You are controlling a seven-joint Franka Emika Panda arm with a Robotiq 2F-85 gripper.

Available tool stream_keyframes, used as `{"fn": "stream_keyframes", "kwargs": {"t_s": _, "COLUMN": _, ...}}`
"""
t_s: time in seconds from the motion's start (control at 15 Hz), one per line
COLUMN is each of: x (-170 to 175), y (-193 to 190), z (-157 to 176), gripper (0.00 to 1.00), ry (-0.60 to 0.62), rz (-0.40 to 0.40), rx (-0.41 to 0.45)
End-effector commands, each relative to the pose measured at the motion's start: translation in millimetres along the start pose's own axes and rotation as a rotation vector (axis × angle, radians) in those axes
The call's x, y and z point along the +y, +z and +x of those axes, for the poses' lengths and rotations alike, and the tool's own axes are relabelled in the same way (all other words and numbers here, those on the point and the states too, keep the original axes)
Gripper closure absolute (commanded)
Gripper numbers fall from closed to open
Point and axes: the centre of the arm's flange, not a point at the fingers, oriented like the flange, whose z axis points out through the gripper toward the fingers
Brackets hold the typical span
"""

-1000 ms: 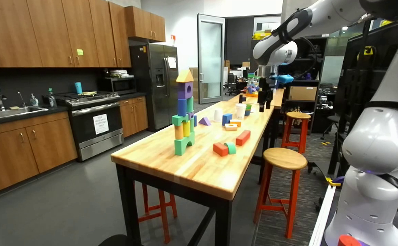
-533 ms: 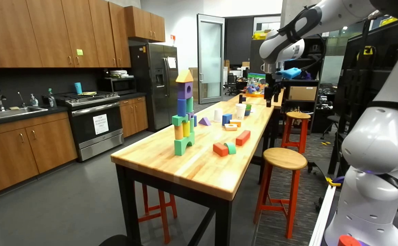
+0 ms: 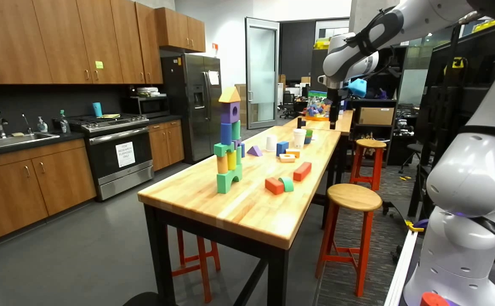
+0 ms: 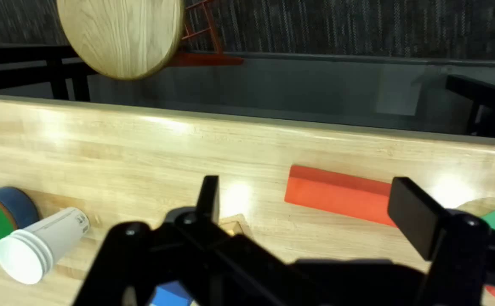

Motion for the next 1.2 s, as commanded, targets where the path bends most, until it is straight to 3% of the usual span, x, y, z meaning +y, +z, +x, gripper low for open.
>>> {"fn": "stream_keyframes", "kwargs": {"t_s": 0.0, "x": -28, "y": -17, "z": 7, "gripper": 0.00, "ry": -0.053, "rz": 0.042, "rx": 0.048}}
{"fn": "stream_keyframes", "kwargs": {"t_s": 0.6, "x": -112, "y": -30, "z": 30, "gripper": 0.00, "ry": -0.116, "rz": 0.095, "rx": 0.021}}
{"fn": "stream_keyframes", "kwargs": {"t_s": 0.87, "x": -127, "y": -23, "z": 21, "gripper": 0.00, "ry": 0.011, "rz": 0.062, "rx": -0.046}}
{"fn": "stream_keyframes", "kwargs": {"t_s": 1.13, "x": -120, "y": -14, "z": 18, "gripper": 0.00, "ry": 0.265, "rz": 0.036, "rx": -0.100}}
